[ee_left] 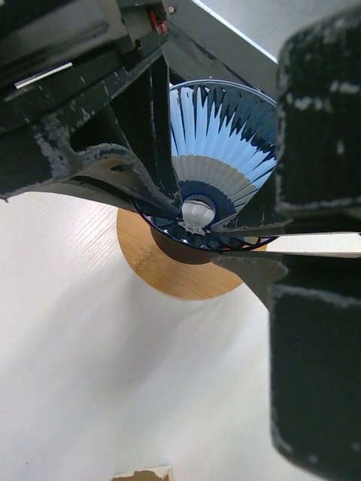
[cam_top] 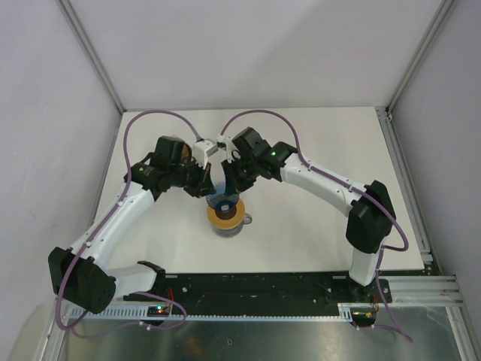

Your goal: Place the coffee filter in the dripper

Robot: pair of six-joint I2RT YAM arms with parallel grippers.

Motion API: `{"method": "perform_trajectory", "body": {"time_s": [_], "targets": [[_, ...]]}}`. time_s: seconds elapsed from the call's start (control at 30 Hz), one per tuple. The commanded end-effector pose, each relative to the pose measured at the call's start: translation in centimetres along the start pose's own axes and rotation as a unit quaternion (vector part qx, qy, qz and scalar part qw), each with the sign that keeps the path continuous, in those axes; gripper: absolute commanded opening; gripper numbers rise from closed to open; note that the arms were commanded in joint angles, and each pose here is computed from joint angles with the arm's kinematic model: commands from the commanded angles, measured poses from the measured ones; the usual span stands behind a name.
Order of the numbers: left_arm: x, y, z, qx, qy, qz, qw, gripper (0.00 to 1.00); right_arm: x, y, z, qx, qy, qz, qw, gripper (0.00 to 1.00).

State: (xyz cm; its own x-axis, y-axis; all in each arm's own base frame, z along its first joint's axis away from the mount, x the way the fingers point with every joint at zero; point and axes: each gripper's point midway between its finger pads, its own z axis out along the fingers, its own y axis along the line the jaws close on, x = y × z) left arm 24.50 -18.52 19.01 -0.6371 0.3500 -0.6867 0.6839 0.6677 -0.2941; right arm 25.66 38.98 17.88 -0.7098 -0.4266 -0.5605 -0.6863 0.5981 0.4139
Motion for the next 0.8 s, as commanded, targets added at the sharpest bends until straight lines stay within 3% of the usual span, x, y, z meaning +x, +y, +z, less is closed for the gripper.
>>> {"method": "perform_trajectory", "body": {"time_s": [0.0, 0.77], "targets": [[5.5, -0.8, 0.7, 0.023, 0.097, 0.025, 0.995, 0.0, 0.7, -0.5, 0.4, 0.003, 0.012, -0.008, 1.0, 0.0], [8.6, 0.3, 1.2, 0.01, 0.168, 0.111, 0.98, 0.0, 2.1, -1.2, 1.7, 0.007, 0.011, 0.005, 1.0, 0.0]]}}
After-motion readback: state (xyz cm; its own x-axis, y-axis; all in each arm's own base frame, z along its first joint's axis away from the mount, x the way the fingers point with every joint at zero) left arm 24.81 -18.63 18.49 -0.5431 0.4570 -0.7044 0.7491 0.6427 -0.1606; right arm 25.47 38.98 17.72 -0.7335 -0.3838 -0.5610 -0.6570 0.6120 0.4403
